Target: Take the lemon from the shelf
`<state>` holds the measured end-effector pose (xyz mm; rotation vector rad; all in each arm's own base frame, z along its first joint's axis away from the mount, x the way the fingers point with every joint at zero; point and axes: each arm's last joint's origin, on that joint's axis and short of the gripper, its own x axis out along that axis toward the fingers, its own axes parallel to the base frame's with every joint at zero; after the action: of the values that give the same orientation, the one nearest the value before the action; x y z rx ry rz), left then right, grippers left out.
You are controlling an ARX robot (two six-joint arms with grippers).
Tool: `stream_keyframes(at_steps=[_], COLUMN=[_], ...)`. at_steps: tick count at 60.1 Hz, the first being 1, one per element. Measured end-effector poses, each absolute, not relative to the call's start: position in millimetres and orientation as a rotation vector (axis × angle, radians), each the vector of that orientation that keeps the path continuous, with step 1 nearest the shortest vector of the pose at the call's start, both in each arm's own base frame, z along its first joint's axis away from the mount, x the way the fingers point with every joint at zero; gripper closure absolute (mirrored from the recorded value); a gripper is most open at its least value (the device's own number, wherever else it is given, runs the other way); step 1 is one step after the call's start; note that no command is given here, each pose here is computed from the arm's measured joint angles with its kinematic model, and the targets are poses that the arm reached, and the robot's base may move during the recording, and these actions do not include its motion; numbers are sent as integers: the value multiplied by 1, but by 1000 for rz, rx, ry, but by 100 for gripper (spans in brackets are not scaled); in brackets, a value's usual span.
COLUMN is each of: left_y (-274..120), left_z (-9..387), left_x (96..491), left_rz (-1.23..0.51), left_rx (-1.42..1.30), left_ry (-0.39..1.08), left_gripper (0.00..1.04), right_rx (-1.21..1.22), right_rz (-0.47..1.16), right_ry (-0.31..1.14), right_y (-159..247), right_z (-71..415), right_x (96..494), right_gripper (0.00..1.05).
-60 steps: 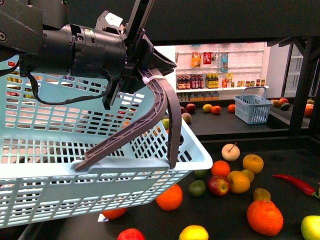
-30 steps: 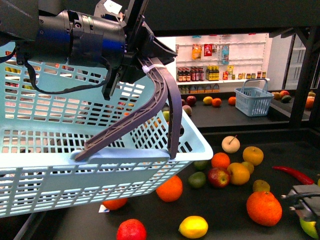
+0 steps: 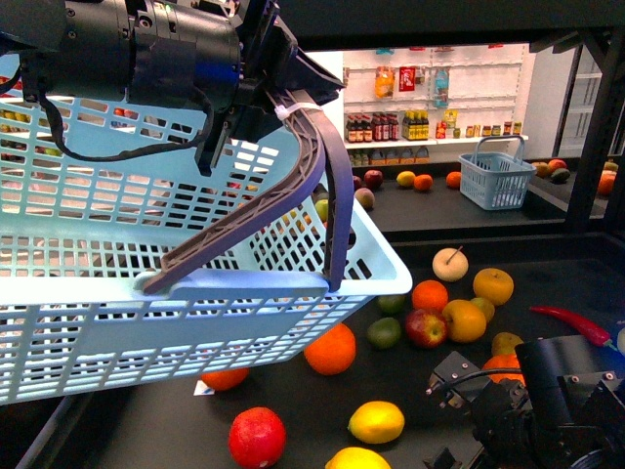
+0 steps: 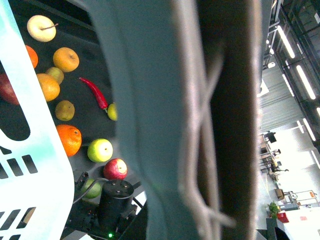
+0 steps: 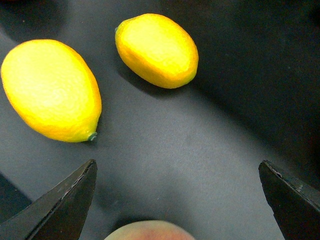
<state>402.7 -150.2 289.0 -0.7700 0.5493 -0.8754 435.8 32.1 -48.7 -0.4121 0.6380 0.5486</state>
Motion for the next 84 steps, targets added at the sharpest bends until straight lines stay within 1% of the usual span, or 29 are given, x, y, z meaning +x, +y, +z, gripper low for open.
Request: stream_keyframes(at_steps=[10,19,26,31,51,69,84], left_y=[-150,-150,-150,-150,-150,-150,-150], left_z=[289,289,289,289,289,289,289], left_x=[403,403,403,403,403,403,403], left_rz=[-875,-876,-875,-875,-875,-875,-875], left_rx=[-770,-770,-770,-770,-770,-770,-770], left_ry=[550,549,550,549,550,549,549], left_gripper=[99,99,99,99,99,99,99], right_rx=[-507,-579,-612,-626,-628,-588,-569], right_rz=[620,702,723,719,706,777,801], right_ry=[595,584,572,567,539,568,582], right_y=[39,50,56,60,63,68,71], right_z=[-58,-66,-72,-79,-83,-90,-101], right_x=[451,462,469,483,514,530,542], right_gripper=[7,7,7,7,7,7,7])
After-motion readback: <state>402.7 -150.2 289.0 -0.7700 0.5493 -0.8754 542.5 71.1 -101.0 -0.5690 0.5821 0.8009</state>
